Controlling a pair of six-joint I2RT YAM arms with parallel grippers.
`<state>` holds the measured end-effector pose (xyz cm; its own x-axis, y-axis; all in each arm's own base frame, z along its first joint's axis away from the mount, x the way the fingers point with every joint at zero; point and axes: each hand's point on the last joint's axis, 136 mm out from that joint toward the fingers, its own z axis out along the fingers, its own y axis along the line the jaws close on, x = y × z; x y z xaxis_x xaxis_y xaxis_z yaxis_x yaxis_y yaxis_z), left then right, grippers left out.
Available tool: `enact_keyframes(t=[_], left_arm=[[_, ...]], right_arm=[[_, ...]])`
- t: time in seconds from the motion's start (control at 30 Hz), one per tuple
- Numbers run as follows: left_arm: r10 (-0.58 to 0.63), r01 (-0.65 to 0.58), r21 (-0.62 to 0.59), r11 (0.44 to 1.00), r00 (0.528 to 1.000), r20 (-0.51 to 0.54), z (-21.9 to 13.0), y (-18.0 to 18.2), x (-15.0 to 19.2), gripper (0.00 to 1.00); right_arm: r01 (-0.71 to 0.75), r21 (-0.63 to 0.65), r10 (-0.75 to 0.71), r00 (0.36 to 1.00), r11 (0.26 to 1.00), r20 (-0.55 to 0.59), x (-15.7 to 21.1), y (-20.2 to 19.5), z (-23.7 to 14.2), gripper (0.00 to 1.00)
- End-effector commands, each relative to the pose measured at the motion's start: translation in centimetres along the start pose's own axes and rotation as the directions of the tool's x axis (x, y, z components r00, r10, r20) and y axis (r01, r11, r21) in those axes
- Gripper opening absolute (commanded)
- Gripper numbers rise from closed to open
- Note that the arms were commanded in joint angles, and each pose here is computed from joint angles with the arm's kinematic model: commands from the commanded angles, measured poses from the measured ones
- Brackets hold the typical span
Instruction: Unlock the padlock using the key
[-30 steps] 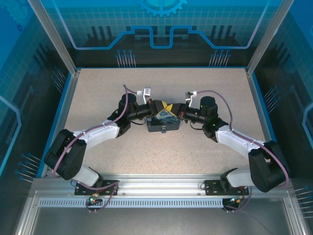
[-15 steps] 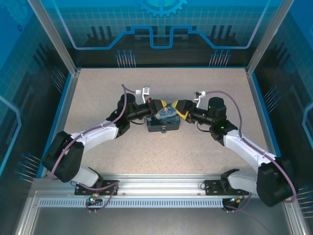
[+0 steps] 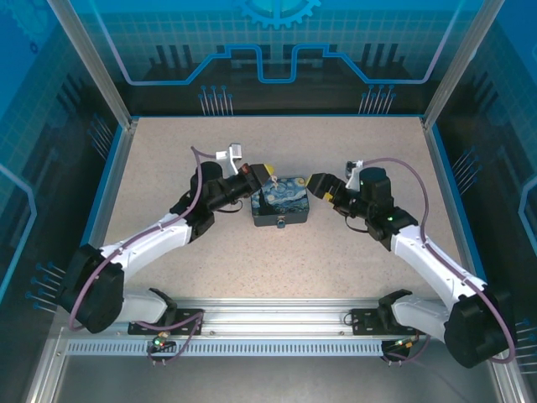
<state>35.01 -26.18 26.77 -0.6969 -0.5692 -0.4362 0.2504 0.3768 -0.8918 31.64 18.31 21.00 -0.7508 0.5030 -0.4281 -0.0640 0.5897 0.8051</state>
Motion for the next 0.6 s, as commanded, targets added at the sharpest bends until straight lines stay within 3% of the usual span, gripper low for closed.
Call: enact_keyframes(t=[0.0,0.1,0.27,0.43,0.57], left_arm=[[-0.001,0.005,-0.041,0.999,0.997,0.074,-0.7,0.2,-0.8,0.00],[-0.003,0.009,-0.060,0.998,0.994,0.105,-0.9,0.2,-1.0,0.00],[-0.033,0.049,-0.089,0.995,0.985,0.170,-1.2,1.0,-1.3,0.00],[-0.063,0.087,-0.102,0.991,0.972,0.224,-1.5,1.5,-1.5,0.00],[-0.054,0.080,-0.099,0.992,0.970,0.236,-1.5,1.0,-1.6,0.00]], right_arm=[[0.005,-0.101,-0.001,0.999,0.995,0.039,-1.5,2.0,0.5,0.99],[-0.033,-0.246,0.042,0.998,0.969,0.035,-2.3,4.5,1.6,0.93],[-0.086,-0.380,0.089,0.996,0.921,-0.010,-2.4,7.9,3.7,0.74],[-0.087,-0.442,0.078,0.996,0.893,-0.039,-1.5,10.8,5.4,0.55],[-0.093,-0.462,0.075,0.996,0.882,-0.057,-0.8,12.1,6.5,0.52]])
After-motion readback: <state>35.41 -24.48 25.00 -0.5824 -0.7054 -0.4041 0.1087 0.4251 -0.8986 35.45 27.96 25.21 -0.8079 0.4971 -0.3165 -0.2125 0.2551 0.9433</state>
